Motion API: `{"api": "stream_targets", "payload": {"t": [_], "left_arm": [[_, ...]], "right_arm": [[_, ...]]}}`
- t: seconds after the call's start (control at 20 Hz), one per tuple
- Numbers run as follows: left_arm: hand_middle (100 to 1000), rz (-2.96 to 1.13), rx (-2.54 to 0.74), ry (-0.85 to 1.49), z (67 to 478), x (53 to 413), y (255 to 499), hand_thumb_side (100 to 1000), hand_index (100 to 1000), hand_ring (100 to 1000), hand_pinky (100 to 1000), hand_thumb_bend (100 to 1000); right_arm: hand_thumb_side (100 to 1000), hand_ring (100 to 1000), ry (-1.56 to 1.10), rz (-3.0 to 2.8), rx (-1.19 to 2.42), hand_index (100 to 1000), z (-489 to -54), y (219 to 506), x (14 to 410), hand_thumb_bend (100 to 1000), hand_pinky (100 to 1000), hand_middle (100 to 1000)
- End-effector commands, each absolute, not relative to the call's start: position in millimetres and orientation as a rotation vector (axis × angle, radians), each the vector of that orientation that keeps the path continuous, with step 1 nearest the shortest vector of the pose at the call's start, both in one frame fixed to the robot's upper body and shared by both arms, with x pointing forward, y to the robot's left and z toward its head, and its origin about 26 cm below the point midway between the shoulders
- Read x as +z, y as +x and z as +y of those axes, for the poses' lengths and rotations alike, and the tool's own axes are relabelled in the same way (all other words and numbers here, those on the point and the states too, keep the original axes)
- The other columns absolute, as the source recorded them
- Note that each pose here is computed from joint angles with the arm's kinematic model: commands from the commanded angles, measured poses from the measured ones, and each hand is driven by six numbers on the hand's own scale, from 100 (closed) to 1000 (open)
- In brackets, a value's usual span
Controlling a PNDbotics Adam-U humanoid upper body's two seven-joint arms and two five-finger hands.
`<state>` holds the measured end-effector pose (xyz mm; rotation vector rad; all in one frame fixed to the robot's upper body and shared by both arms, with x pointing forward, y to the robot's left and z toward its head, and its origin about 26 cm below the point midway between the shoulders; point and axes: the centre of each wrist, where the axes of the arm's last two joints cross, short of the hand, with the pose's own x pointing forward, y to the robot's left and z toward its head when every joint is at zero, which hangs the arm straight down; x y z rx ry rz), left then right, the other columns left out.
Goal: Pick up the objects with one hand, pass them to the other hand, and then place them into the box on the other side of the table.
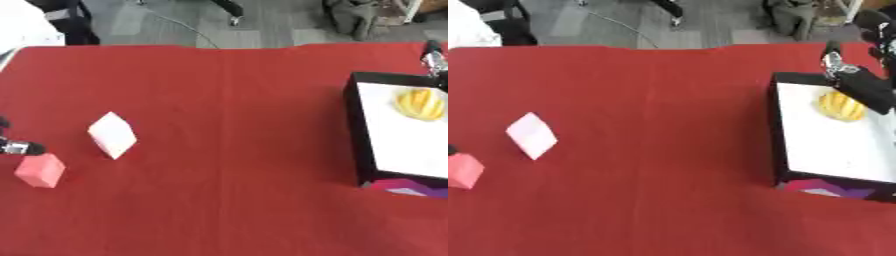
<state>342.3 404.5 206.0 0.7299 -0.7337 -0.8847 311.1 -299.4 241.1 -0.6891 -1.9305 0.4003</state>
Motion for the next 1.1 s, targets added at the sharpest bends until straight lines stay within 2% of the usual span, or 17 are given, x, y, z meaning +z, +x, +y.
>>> {"api": "stream_targets", "payload": {"t": [0.05,0.5,1.1], "left_arm": [[803,-0.510,-0.775,0.654,418,216,340,472,869,891,923,782],[798,-0.436,-0.762,0.587,421,197,341,529,859,890,916,841],[740,-0.342,-0.765,0.581,422,171,343,588,796,847,885,788]], "right_arm": [[444,1000,-0.726,-1.946,0.417,997,-302,308,249,100,1000,949],[434,1000,-0.723,-1.934,0.421,995,-302,309,247,100,1000,944],[441,1000,-0.718,-1.917,0.417,995,-301,310,243,100,1000,938]]}}
